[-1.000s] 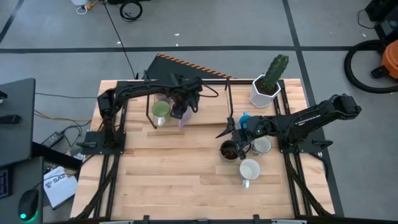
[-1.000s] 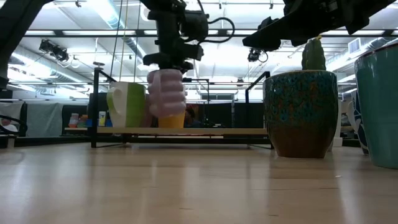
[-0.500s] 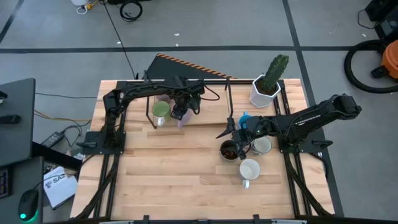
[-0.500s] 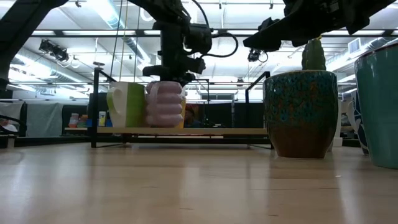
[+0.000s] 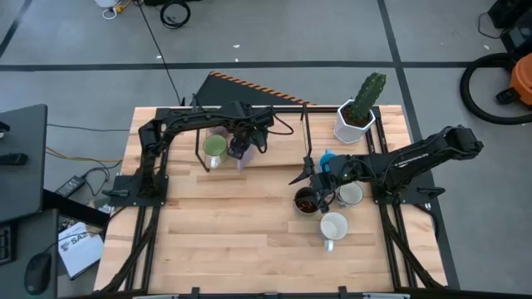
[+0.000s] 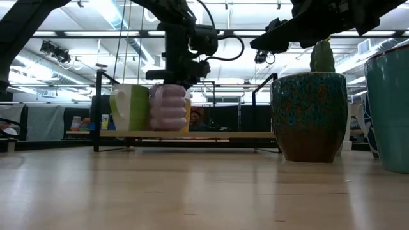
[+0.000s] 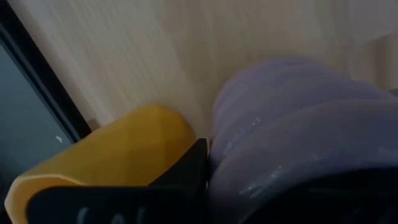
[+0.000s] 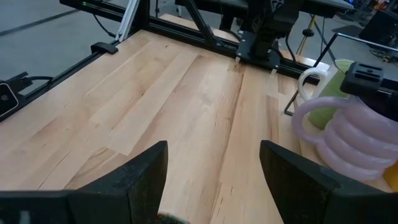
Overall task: Place coffee mugs
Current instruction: Put the purple mug on the shelf
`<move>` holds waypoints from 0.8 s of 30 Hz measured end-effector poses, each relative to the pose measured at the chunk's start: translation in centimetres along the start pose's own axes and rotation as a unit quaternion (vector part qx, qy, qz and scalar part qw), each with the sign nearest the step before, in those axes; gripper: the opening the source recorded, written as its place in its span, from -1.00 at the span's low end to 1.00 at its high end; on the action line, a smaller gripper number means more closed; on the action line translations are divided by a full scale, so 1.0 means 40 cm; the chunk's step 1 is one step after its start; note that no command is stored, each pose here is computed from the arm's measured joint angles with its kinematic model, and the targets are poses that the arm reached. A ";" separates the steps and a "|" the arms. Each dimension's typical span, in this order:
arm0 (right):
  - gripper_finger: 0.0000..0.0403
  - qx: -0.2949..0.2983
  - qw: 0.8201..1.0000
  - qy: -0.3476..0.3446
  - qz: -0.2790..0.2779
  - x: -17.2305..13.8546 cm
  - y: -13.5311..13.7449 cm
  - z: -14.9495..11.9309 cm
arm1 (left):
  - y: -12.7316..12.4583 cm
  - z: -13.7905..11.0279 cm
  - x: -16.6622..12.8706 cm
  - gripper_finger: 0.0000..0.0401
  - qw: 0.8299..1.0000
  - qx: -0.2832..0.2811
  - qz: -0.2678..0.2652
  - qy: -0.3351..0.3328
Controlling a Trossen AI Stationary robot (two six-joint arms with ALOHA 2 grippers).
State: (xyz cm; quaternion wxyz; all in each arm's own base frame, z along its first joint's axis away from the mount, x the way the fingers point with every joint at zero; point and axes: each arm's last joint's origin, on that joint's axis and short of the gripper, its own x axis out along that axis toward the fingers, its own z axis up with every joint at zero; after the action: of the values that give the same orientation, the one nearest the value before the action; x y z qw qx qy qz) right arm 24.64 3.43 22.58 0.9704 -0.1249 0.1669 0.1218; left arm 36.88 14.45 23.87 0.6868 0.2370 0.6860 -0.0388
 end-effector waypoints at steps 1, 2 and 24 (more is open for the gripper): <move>0.29 0.000 1.000 0.000 0.000 0.000 0.000 0.000 | 0.000 0.000 0.000 -0.70 1.000 0.000 0.001 0.001; 0.29 0.000 1.000 0.000 0.000 0.000 0.000 0.000 | 0.000 0.000 0.000 -0.68 1.000 0.000 0.002 0.002; 0.29 0.000 1.000 0.002 0.001 0.000 0.000 -0.001 | -0.021 -0.004 -0.070 -0.22 0.998 0.013 0.054 0.012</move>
State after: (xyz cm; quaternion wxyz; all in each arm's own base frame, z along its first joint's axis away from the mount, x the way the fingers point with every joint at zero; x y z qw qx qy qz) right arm 24.63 3.43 22.54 0.9699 -0.1248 0.1691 0.1226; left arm 36.24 13.01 26.34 0.6766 0.2831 0.6797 -0.0078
